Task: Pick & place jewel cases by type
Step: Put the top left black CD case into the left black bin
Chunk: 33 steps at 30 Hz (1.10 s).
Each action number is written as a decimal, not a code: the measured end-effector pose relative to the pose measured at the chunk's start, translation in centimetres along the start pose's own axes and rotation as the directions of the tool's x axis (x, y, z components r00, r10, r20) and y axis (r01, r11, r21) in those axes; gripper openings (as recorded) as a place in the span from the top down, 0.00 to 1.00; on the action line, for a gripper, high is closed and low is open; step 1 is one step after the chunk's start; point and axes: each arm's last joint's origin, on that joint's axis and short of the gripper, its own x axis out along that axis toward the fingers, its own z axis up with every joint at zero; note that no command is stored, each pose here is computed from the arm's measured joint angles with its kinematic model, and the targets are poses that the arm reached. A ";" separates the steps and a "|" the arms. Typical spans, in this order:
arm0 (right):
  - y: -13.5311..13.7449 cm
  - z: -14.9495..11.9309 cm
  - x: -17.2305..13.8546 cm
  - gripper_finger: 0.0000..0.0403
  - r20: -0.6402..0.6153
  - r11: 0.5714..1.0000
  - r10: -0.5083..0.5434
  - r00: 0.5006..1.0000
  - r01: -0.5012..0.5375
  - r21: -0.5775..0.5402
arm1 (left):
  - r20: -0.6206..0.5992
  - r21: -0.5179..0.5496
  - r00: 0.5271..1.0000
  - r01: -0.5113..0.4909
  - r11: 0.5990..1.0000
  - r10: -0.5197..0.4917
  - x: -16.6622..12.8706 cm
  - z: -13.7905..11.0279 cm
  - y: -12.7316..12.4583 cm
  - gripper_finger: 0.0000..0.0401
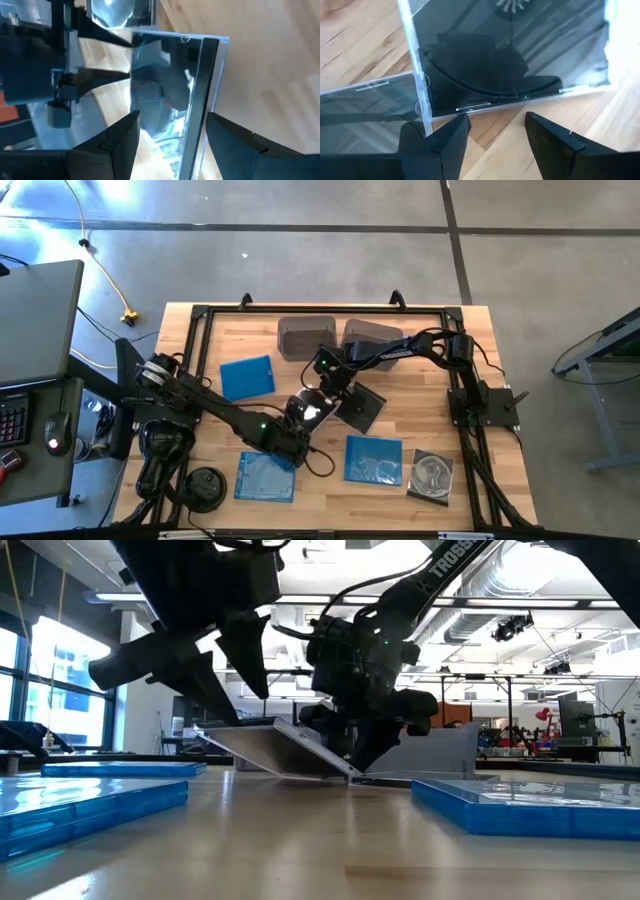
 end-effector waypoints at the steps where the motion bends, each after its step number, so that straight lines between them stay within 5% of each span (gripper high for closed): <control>1: 0.0 0.0 0.0 0.51 0.001 1.000 0.001 1.000 -0.001 -0.003 | -0.007 0.011 1.000 -0.011 1.000 0.011 0.0 -0.1 0.0 0.46; 14: -0.1 0.2 0.1 0.51 0.032 1.000 -0.008 0.999 0.007 0.018 | 0.049 -0.045 0.995 -0.090 0.995 0.092 -2.2 0.8 3.7 0.46; 20: -0.1 0.3 0.1 0.51 0.054 1.000 0.002 0.999 -0.003 0.025 | 0.068 -0.083 0.982 0.183 0.980 -0.178 0.2 -0.2 5.0 0.46; 33: -0.2 0.4 0.1 0.51 0.069 1.000 0.005 0.998 -0.006 0.014 | 0.086 -0.086 0.985 0.156 0.984 -0.148 0.7 -0.1 6.5 0.57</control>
